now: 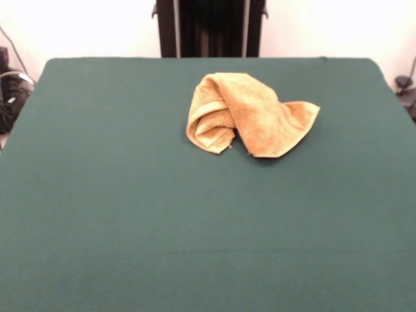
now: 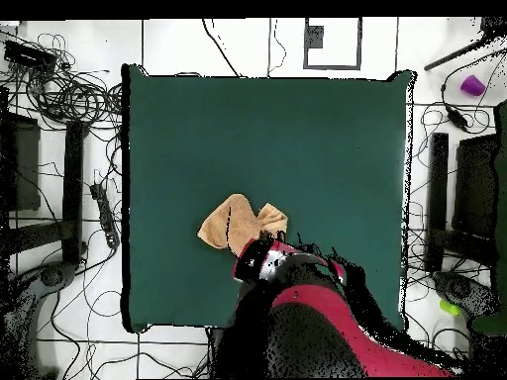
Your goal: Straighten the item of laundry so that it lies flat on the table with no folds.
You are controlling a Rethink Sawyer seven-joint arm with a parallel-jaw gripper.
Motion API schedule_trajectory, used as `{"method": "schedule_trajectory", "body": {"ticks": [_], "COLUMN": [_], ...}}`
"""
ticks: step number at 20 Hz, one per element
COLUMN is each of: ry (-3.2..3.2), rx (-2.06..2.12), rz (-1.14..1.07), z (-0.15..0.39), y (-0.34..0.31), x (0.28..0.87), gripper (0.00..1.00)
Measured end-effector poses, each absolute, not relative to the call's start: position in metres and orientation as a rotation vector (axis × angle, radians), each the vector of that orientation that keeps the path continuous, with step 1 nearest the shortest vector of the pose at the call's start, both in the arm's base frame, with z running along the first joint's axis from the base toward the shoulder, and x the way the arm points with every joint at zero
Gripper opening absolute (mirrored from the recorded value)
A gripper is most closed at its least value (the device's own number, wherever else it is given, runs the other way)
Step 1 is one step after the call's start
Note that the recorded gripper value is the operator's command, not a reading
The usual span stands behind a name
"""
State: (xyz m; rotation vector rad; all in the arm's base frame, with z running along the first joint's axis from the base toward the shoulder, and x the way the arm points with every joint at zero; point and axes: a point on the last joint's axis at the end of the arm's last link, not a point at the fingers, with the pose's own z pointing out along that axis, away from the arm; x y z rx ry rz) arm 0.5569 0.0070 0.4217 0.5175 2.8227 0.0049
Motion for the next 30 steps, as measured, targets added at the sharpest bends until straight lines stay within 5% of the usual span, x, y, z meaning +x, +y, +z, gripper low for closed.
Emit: {"method": "schedule_trajectory", "body": {"ticks": [14,30], "ry": [2.851,2.772], "rx": [0.657,0.558], "rz": [0.066,0.01], "z": [0.42,0.341], "y": [-0.026,-0.015], "x": [0.561,0.606], "gripper": [1.0,1.0]}}
